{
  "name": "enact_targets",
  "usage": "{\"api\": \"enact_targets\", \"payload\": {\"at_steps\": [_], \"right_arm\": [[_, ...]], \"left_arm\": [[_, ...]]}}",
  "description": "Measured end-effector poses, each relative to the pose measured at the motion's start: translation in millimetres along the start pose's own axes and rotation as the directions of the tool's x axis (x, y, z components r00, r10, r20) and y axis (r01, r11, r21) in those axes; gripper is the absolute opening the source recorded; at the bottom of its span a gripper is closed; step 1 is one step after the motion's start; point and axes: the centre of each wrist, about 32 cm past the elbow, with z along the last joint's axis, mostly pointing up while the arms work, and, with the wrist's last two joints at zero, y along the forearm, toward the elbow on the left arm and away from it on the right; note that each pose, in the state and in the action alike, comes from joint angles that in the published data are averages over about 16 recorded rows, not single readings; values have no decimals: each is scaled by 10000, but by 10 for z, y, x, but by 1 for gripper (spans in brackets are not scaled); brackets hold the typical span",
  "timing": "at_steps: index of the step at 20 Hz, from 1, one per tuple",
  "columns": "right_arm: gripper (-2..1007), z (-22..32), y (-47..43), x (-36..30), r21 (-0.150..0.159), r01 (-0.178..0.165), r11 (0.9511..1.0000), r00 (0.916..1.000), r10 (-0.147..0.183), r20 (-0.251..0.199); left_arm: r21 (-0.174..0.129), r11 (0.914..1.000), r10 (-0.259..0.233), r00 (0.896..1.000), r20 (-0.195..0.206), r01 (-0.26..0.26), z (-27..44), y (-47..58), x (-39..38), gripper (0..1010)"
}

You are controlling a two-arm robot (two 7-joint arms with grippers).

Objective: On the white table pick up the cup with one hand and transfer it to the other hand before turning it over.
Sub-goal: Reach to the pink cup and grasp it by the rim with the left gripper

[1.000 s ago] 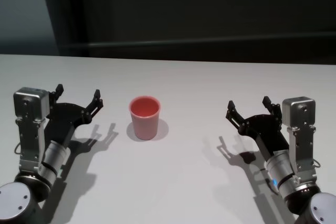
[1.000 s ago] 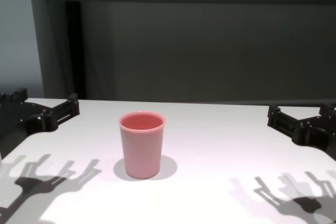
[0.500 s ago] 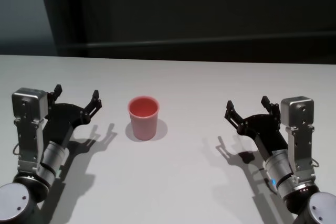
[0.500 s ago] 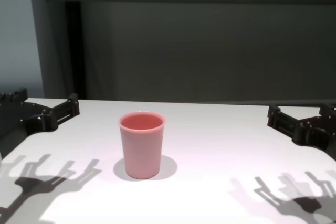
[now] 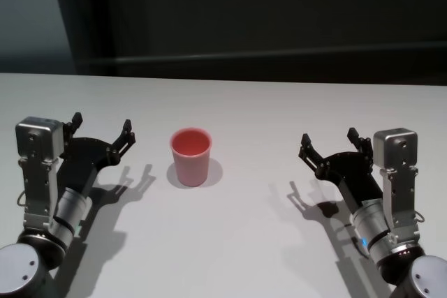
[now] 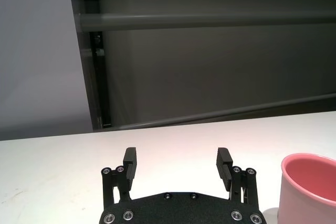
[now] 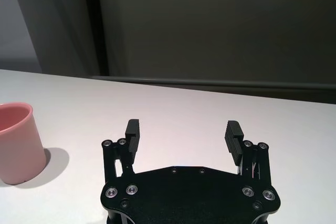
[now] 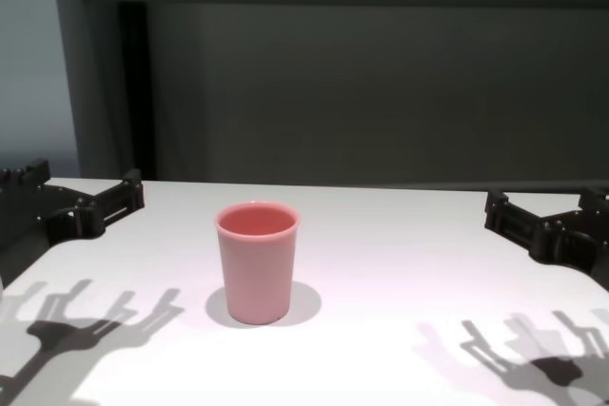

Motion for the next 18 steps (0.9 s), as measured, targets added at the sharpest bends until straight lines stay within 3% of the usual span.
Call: {"api": "enact_targets", "payload": {"at_steps": [18], "right_arm": [[1002, 0, 0, 0, 0, 0, 10000, 10000, 0, 0]], "left_arm": [[0, 10000, 0, 10000, 0, 0, 0, 0, 0, 1003]]}}
